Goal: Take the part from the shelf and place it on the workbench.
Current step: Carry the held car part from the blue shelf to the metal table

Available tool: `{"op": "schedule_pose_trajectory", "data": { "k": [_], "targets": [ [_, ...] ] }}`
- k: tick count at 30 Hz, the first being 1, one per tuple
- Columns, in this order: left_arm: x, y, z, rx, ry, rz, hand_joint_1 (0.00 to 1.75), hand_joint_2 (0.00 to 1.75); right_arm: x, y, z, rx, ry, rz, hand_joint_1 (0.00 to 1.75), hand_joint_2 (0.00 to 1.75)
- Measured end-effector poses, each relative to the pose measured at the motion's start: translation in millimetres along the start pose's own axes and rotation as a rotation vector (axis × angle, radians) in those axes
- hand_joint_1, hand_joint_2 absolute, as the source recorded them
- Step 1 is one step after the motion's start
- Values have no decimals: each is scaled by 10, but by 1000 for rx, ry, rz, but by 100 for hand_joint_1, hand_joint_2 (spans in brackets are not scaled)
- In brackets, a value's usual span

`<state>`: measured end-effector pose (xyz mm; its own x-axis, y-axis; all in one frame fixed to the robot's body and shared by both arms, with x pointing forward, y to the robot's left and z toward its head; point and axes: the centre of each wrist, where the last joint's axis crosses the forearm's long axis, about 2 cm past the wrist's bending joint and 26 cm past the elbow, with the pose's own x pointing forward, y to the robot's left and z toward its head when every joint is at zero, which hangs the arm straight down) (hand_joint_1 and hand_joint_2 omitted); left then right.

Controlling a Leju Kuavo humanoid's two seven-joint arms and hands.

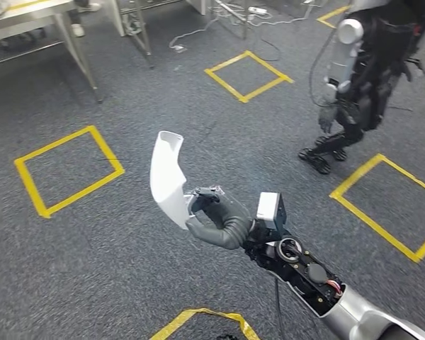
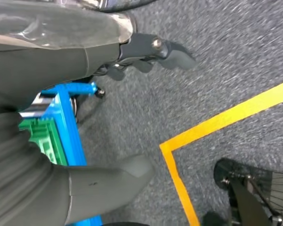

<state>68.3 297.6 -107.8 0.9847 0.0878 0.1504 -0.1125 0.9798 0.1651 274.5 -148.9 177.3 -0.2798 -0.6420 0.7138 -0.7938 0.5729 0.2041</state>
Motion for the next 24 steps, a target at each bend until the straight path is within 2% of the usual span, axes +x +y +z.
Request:
{"op": "schedule_pose_trajectory", "data": {
  "k": [24],
  "targets": [
    [-3,-2,0,-8,-15,-37,0,175,-19,-15,172,-51,20,28,175,175]
  ]
}}
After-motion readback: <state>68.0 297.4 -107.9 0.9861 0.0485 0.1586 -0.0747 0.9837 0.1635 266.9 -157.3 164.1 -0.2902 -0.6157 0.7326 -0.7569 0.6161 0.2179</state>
